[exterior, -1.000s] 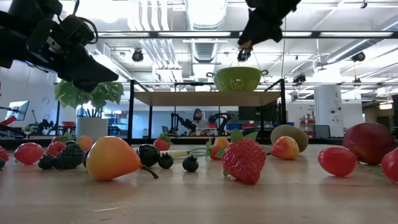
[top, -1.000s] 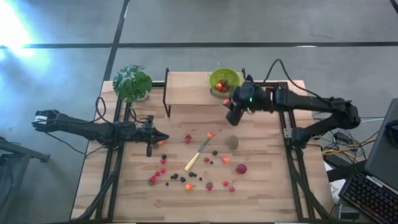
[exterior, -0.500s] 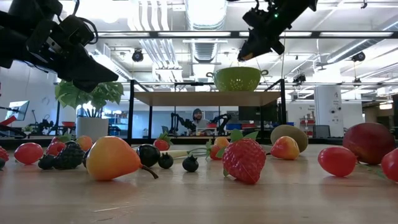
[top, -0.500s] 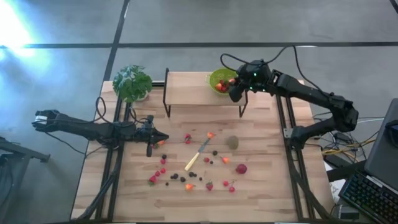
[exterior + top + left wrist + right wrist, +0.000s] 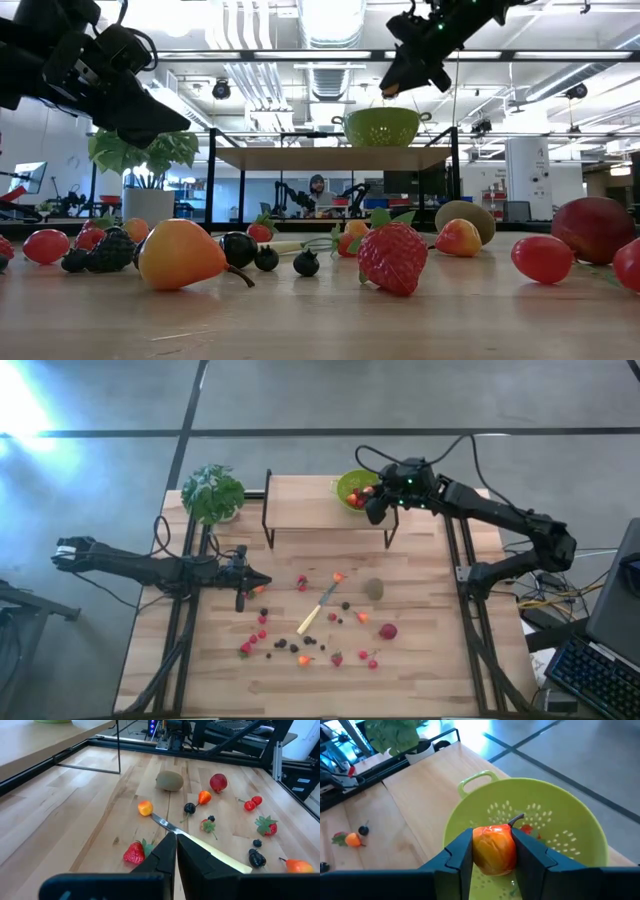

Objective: Pick & Place Fruit
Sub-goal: Put the pear into the strainer bowl

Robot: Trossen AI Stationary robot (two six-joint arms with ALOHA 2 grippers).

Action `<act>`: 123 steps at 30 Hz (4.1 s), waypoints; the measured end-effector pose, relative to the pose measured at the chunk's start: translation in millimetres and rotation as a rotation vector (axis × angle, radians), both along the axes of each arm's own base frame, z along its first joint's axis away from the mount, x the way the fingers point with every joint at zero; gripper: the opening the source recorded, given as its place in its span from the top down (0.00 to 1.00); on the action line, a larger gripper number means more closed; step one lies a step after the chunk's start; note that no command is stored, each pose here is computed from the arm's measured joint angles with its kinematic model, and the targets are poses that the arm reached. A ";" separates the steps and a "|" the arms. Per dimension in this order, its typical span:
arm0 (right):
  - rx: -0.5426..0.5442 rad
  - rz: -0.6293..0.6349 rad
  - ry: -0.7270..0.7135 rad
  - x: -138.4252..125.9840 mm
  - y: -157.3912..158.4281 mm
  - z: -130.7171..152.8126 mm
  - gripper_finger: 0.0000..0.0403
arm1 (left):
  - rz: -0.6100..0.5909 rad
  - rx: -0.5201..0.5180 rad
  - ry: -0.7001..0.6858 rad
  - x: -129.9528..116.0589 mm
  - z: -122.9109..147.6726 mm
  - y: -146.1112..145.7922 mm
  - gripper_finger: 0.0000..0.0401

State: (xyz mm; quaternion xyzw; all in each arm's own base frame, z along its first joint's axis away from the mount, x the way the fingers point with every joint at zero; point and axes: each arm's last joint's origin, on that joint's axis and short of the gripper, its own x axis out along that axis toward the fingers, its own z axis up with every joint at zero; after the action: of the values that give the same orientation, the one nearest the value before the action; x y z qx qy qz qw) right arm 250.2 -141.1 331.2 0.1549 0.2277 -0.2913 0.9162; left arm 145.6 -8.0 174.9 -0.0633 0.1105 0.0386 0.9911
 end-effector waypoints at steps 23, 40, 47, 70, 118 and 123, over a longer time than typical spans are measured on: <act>-0.013 -0.085 0.043 -7.1 -10.8 -24.5 0.69 | 0.000 0.000 0.000 -0.1 -0.1 0.0 0.95; -0.029 -0.119 0.107 -10.2 -10.9 -28.3 0.68 | 0.000 0.000 0.000 -0.1 -0.1 0.1 0.95; -0.029 -0.117 0.114 -10.5 -10.8 -28.8 0.70 | 0.000 0.000 0.001 0.0 -0.1 0.0 0.95; -0.066 -0.059 0.064 -9.6 -0.1 -1.2 0.49 | 0.000 0.000 0.000 0.0 0.0 0.0 0.95; 0.037 0.571 0.235 -13.5 249.6 -64.6 0.48 | 0.000 0.000 0.000 0.0 0.0 0.0 0.95; 0.052 0.565 0.208 -14.0 249.3 -81.4 0.45 | 0.000 0.000 0.001 0.0 -0.2 0.0 0.95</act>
State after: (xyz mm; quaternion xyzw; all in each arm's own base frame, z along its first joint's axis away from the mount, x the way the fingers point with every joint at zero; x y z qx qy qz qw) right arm 236.2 108.2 249.8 0.0780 0.3619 -0.0333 0.9283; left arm 145.6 -8.0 174.7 -0.0633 0.1109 0.0386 0.9911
